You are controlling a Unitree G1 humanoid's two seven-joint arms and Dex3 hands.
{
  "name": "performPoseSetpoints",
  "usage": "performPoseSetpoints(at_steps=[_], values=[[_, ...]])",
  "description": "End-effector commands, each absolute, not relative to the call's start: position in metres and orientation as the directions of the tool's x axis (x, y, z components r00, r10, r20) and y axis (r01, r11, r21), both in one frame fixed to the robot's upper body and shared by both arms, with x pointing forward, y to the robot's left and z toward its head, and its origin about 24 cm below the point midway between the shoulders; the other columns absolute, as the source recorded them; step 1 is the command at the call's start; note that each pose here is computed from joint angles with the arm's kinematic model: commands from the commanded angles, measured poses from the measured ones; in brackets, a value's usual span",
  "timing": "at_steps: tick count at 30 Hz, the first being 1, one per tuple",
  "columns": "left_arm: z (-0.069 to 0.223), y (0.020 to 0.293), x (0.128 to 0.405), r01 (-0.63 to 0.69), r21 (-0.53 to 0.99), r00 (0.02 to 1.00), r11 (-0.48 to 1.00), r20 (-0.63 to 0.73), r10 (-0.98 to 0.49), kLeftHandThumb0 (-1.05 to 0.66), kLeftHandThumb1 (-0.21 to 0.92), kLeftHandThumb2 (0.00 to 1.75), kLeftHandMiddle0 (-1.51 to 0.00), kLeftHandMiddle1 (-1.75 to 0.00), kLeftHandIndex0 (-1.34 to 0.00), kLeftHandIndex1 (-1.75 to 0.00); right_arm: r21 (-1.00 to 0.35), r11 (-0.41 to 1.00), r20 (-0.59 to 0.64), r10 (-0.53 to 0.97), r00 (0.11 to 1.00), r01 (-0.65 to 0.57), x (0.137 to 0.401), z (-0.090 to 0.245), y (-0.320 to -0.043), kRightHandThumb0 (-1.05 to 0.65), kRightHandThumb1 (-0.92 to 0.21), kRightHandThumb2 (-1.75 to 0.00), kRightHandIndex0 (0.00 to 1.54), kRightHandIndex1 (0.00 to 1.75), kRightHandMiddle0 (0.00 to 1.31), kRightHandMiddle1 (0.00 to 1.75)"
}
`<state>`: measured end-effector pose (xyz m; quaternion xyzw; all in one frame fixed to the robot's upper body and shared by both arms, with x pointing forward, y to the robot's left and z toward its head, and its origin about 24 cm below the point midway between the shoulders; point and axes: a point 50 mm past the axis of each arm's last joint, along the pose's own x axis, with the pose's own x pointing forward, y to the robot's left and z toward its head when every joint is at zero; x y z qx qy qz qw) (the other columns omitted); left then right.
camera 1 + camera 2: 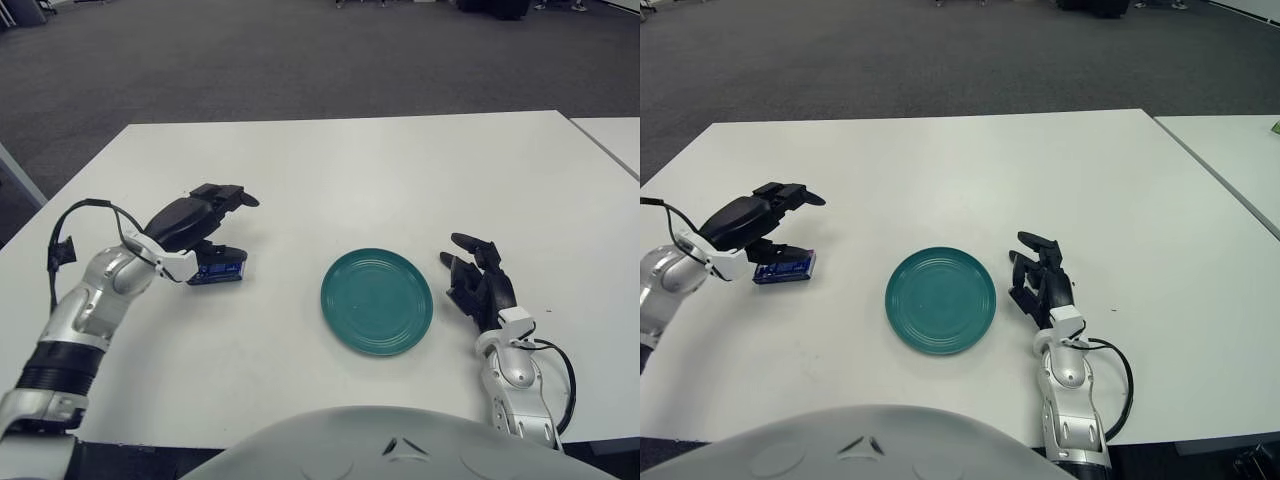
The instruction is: Put the gum into the plate.
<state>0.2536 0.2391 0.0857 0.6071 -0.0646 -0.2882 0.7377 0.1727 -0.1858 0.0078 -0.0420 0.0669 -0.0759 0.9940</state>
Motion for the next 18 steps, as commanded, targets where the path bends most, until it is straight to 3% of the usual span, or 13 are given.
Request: performPoseSetpoints(at_steps=[1,9,18], values=[[0.088,0.241,0.258,0.388,0.921,0.808,0.010,-0.335,-0.484,-1.05,0.92,0.46,-0.05,-0.07,0.00,-0.39,-0.099,0.985,-0.240,-0.161,0.957,0.141,0.162,-0.009,-0.188,-0.64,-0.92,-0.79,0.40,0.52,0.00,1.05],[0.084,0.240,0.259,0.451,0.891,0.791,-0.048,-0.425,-0.440,-1.05,0.92,0.44,-0.02,-0.02,0.00,-0.16,-0.101,0.985,-0.243,-0.161,0.957,0.140,0.163,-0.010,-0.190,-0.64,-0.92,-0.80,0.41,0.52,0.00,1.05],[0.067,0.248,0.265,0.459,0.884,0.803,-0.084,-0.454,-0.386,-1.05,0.92,0.41,0.00,0.00,0.00,-0.07,-0.098,0.985,-0.242,-0.162,0.957,0.142,0.164,-0.011,-0.190,-0.64,-0.92,-0.79,0.42,0.52,0.00,1.07]])
